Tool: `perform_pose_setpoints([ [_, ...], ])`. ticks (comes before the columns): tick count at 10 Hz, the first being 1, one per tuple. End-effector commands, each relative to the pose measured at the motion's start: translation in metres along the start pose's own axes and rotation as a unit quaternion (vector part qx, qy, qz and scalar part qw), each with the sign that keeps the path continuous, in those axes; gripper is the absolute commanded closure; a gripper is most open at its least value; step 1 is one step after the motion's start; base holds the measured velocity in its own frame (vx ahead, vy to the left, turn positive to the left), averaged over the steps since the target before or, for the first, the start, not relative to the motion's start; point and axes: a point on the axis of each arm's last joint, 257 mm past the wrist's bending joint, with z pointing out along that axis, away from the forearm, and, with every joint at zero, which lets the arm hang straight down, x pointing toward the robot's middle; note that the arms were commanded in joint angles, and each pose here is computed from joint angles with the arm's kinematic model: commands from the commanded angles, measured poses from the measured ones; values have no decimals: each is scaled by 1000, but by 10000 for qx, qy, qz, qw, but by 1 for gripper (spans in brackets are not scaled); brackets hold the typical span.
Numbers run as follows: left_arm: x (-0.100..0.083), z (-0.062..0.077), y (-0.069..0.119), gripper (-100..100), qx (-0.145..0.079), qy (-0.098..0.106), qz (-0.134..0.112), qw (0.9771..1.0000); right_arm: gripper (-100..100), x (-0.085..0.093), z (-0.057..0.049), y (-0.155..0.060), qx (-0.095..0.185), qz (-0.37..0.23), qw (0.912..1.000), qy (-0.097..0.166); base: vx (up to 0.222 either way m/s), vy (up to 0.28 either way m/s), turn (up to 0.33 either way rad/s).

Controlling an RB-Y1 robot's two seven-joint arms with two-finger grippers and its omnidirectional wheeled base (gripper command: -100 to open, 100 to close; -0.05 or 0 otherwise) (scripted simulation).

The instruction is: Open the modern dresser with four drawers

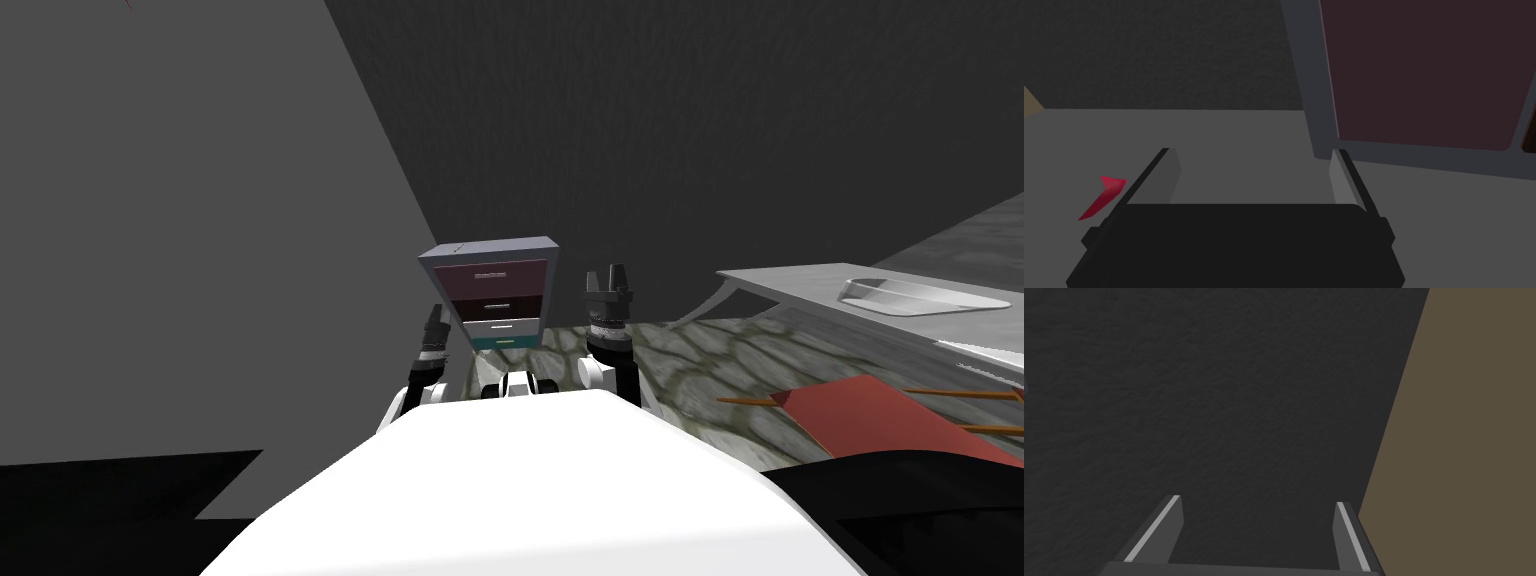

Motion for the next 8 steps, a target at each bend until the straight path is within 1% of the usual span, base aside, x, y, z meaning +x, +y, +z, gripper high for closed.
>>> perform_pose_setpoints([
  [1,5,-5,18,-100,-104,56,-1,9999,0,0,0,0,0,0,10000,0,49,-9,-4],
  [2,7,-8,29,-100,-170,86,-4,9998,0,0,0,0,0,0,10000,0,47,-4,-5],
  [3,9,-8,33,-100,-173,107,-6,9998,0,0,0,0,0,0,10000,0,59,-9,-11],
  [4,9,-10,39,-100,-235,112,-8,9997,0,0,0,0,0,0,10000,0,47,-14,-2],
  [5,11,-13,49,-100,-297,132,-16,9995,0,0,0,0,0,0,10000,0,45,-12,-3],
  [6,13,-15,55,-100,-324,144,-26,9994,0,0,0,0,0,0,10000,0,59,-16,-9],
  [7,14,-16,59,-100,-363,148,-27,9992,0,0,0,0,0,0,10000,0,41,-14,-3],
  [8,16,-19,68,-100,-425,157,-42,9990,0,0,0,0,0,0,10000,0,38,-9,-4],
])
